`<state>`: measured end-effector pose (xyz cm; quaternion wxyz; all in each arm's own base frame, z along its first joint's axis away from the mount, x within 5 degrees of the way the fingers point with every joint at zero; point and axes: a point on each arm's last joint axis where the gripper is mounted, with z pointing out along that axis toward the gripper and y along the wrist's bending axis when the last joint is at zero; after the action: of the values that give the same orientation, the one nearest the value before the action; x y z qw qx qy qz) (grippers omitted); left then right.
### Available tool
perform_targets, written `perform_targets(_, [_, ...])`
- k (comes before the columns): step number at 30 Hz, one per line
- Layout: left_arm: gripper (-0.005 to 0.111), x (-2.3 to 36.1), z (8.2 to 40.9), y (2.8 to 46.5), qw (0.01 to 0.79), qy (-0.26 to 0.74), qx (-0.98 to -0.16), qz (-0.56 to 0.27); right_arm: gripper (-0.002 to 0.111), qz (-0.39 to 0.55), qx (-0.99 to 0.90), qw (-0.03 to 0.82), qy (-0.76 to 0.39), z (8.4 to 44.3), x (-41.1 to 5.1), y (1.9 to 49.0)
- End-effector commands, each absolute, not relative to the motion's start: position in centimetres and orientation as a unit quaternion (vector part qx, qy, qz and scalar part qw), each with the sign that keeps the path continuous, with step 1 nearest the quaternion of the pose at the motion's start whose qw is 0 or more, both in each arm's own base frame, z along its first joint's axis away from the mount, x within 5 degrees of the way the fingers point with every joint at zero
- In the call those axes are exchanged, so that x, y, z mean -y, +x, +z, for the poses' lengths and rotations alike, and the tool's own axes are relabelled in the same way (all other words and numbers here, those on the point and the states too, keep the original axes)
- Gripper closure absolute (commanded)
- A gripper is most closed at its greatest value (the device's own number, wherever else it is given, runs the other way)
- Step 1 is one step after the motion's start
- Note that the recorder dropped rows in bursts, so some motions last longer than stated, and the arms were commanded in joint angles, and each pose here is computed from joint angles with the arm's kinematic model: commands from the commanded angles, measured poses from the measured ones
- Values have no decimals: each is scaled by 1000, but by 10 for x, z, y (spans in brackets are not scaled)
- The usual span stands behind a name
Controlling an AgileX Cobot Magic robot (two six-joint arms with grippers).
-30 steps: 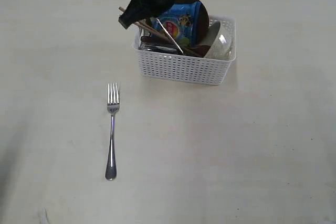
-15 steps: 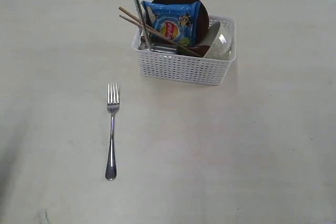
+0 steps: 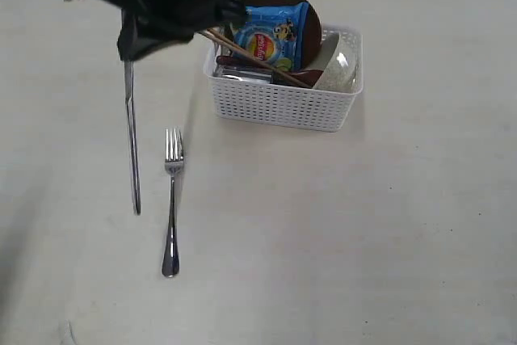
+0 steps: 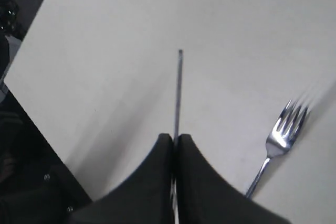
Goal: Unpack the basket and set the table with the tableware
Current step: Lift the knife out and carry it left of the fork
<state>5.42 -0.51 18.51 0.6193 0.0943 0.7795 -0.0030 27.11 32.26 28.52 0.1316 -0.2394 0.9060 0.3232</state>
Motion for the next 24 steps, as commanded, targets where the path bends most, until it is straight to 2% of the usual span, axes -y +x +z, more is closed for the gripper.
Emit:
perform_targets(1, [107,5,184,54,620,93,-779,-5,109,320,-916,97,-223,253,-335,263])
perform_targets(5, [107,5,184,54,620,93,-779,-5,109,325,-919,66,-211,223,-353,256])
perform_targets(14, [107,5,184,54,620,93,-779,-5,109,306,-931,61,-191,176,-365,265])
perform_targets(24, [107,5,184,54,620,93,-779,-5,109,298,-934,71,-182,165,-366,270])
